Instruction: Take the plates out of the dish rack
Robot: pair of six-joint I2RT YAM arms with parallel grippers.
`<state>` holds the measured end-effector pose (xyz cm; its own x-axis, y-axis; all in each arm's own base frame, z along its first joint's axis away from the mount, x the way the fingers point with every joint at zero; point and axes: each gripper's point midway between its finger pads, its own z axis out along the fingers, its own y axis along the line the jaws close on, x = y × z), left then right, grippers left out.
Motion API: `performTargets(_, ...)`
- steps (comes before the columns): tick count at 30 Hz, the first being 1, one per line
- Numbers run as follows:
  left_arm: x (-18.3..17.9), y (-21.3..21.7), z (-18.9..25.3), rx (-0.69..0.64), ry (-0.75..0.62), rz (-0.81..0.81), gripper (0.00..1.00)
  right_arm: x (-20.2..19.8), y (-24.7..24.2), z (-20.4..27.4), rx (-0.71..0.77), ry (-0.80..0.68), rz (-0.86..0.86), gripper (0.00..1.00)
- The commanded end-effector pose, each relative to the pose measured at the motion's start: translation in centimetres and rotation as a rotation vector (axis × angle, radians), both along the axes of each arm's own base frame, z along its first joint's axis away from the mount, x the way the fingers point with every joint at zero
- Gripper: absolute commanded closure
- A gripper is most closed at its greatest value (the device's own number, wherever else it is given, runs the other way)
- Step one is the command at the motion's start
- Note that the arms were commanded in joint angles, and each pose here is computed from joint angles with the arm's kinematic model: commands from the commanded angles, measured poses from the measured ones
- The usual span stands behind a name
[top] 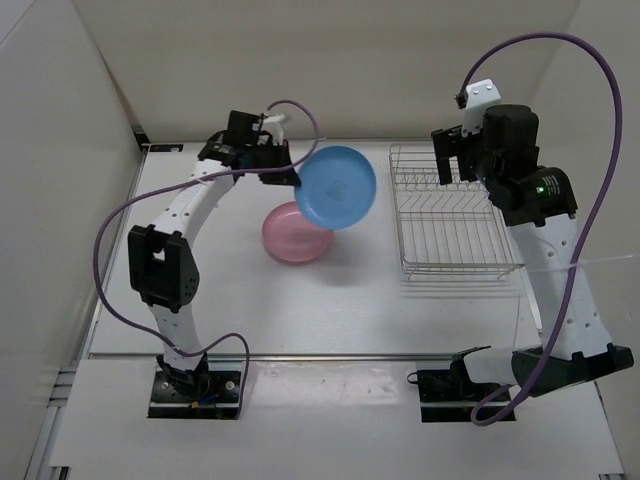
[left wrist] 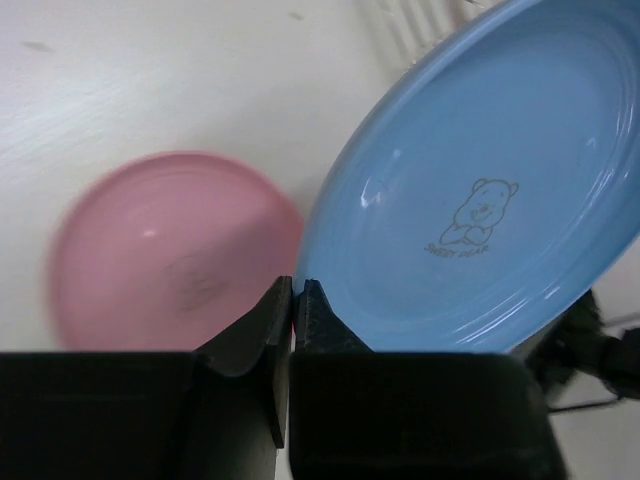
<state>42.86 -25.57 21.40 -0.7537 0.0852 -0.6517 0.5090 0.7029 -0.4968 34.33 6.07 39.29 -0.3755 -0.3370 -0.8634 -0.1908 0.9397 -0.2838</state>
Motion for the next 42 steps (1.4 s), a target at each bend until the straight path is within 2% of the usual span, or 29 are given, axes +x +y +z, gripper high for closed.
performTargets(1,1.3,6.8,3.1,0.152,-0.123,0.144,0.89,-0.3,-1.5,1.8,0.022,-0.083,-0.067,0.02)
performTargets(3,2.4,10.1,0.3,0.253,-0.066,0.2,0.89,-0.8,-1.7,2.1,0.027,-0.098,-0.068,0.02)
performTargets(7,1.6,13.0,-3.8,0.332,0.05,0.223,0.89,-0.8,-1.8,1.4,0.02,-0.088,-0.076,0.02)
performTargets(11,-0.2,13.7,-7.8,0.395,0.177,0.193,0.89,-0.8,-1.8,1.3,0.02,-0.088,-0.076,0.02)
performTargets(17,-1.3,13.9,-10.1,0.417,0.238,0.174,0.89,-1.0,-1.6,0.7,0.023,-0.074,-0.059,0.02)
performTargets(18,-1.8,13.6,-11.5,0.43,0.281,0.156,0.89,-1.0,-1.6,0.4,0.02,-0.065,-0.059,0.02)
performTargets(26,-1.0,12.7,-12.6,0.4,0.307,0.131,0.89,-1.2,-1.3,0.6,0.03,-0.072,-0.041,0.02)
performTargets(35,2.0,11.3,-11.0,0.33,0.251,0.13,0.89,-1.2,-1.2,0.2,0.023,-0.062,-0.029,0.02)
performTargets(42,1.3,10.3,-13.0,0.334,0.296,0.097,0.89,-1.1,-1.1,-0.1,0.02,-0.053,-0.029,0.02)
